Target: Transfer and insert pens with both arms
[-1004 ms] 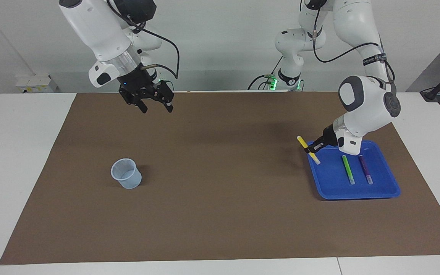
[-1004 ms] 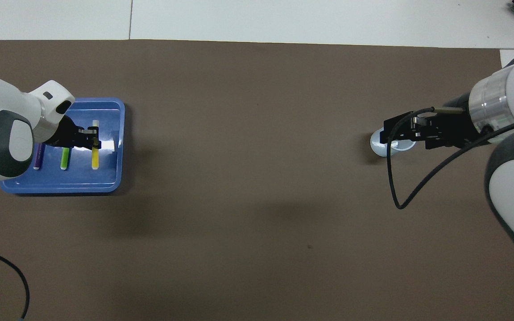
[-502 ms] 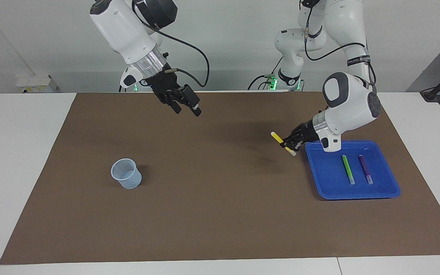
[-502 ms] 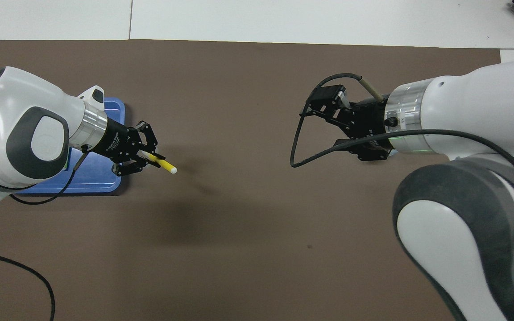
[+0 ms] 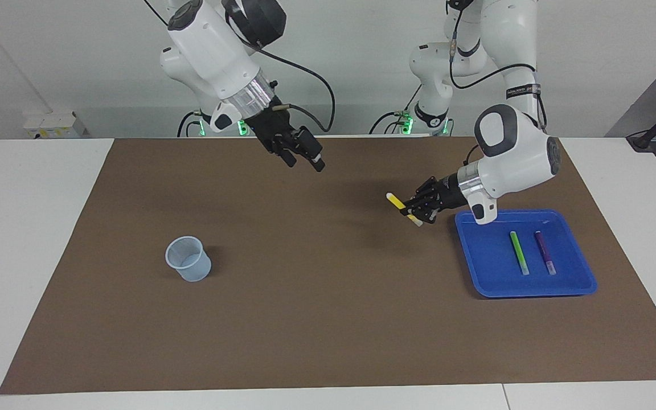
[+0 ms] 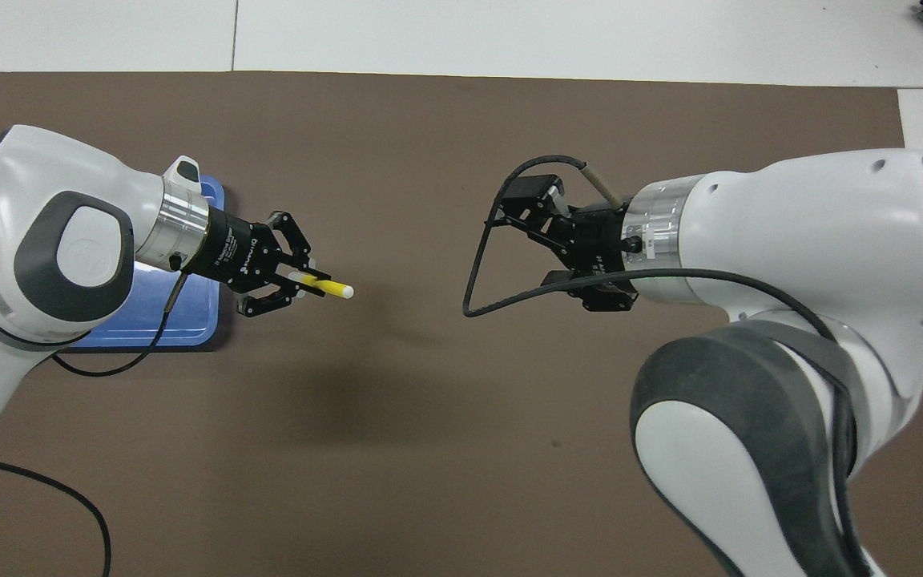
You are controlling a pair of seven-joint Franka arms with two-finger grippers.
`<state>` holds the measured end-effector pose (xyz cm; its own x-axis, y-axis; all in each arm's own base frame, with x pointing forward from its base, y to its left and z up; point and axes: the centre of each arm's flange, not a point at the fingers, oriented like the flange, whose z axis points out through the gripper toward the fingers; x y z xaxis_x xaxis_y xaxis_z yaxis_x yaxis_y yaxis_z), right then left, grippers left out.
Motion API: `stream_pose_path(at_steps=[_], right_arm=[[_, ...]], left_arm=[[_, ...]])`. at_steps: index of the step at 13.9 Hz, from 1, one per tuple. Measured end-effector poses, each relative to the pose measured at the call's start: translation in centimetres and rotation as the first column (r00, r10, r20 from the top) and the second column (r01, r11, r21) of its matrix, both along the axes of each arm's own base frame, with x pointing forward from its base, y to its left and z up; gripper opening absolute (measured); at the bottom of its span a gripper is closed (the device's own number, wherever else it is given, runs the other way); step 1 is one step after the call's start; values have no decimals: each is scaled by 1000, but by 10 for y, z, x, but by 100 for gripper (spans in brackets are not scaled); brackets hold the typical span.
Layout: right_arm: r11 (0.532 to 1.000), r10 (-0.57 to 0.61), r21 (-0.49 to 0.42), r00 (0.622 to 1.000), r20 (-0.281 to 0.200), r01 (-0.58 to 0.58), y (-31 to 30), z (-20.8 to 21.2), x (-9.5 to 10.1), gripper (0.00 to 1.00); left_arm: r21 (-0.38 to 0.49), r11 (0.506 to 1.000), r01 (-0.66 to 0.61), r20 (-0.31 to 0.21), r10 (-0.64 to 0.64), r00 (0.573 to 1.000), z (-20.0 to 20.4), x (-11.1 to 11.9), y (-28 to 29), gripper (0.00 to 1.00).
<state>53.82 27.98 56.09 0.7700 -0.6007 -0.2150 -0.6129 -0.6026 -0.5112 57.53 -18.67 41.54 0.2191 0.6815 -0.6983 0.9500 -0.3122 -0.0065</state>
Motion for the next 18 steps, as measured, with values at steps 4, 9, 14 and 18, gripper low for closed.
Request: stream_pose_path(at_steps=[4,9,14,18], right_arm=[[1000,-5,16,1000,23,4,37,-19,-12,100],[995,-81,67,996,36,78,35,-42,7,100],[994,-90,58,995,39,88,29,-56,17,100],[992,-96,81,995,18,94,33,-58,15,100]], left_arm=[[-53,992,-112,-64,109,992,8,-4,-38,17],[-73,978,-198,-104,190,976,13,-9,-70,17],[-105,973,-205,-134,191,973,17,-13,-78,17],[-120,969,-215,-141,198,970,21,-13,-78,17]])
